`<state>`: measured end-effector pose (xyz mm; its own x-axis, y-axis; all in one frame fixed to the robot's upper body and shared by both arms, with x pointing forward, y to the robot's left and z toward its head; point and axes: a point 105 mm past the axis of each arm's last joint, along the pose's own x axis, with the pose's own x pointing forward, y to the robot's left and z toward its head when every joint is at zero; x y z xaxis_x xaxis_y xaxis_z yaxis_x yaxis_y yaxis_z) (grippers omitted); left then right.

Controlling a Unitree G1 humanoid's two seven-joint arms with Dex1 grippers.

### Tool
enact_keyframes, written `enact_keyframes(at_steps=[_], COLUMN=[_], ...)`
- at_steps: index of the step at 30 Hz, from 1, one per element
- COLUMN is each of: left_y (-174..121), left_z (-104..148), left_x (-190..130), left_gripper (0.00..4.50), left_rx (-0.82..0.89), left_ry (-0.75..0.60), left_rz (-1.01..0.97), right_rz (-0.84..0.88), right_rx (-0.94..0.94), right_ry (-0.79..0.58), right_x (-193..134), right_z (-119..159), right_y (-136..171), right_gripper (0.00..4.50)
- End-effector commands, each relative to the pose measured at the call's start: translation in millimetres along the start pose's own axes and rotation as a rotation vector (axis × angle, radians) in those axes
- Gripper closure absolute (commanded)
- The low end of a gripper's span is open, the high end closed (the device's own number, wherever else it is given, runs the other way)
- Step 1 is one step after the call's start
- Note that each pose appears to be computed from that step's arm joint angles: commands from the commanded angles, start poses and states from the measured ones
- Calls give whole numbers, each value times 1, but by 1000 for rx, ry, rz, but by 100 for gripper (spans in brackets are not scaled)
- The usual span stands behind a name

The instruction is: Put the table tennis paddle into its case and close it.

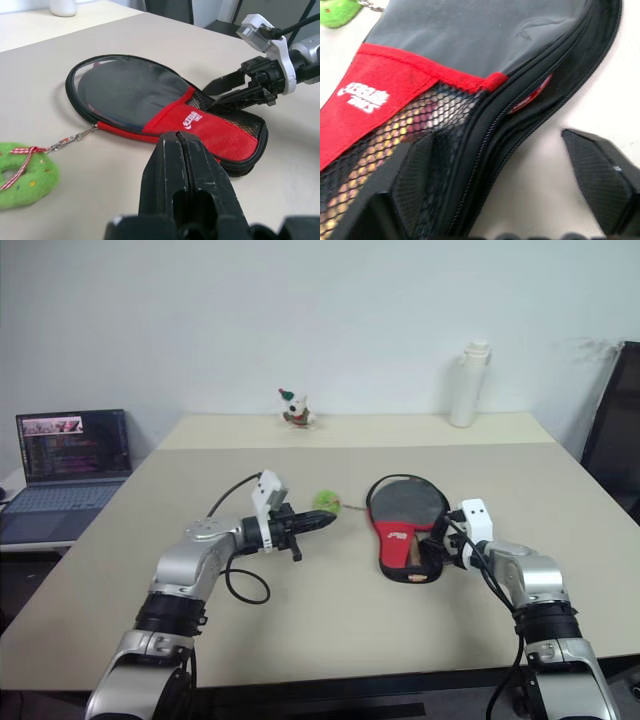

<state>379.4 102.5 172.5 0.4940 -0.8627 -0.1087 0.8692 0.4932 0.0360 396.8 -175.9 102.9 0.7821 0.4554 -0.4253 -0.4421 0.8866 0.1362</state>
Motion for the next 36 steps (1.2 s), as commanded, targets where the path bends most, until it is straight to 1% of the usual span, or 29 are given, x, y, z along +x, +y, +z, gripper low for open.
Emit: enact_keyframes(at_steps=[1, 5, 8, 10, 14, 18, 22, 24, 26, 31, 36], left_y=[0, 2, -2, -5, -14, -25, -36, -44, -52, -61, -65], left_z=[8, 0, -6, -10, -19, -22, -22, -24, -26, -31, -32], left_x=[-7, -21, -36, -47, -75, -96, -104, -107, -106, -105, -105], left_gripper=[450, 450, 450, 450, 450, 450, 450, 450, 450, 450, 450], left_rx=[45, 55, 45, 32, -3, -31, -44, -53, -61, -70, -72], left_ry=[-16, 23, 42, 61, 108, 150, 169, 171, 173, 185, 189], left_rz=[-3, -3, -31, -50, -97, -142, -174, -192, -212, -225, -234], right_rz=[42, 60, 96, 125, 218, 314, 381, 442, 471, 416, 275], right_rx=[10, 50, 74, 91, 119, 135, 134, 134, 137, 182, 275], right_ry=[36, 33, 14, 1, -20, -20, -11, 3, 13, 24, 32], right_x=[10, 16, 19, 20, 22, 22, 19, 17, 15, 14, 8], right_z=[-4, 0, 10, 16, 29, 33, 31, 25, 19, 7, -8], right_y=[12, 17, 25, 33, 60, 92, 115, 138, 151, 154, 140], right_gripper=[160, 302, 395, 449, 449, 449, 449, 449, 449, 449, 449])
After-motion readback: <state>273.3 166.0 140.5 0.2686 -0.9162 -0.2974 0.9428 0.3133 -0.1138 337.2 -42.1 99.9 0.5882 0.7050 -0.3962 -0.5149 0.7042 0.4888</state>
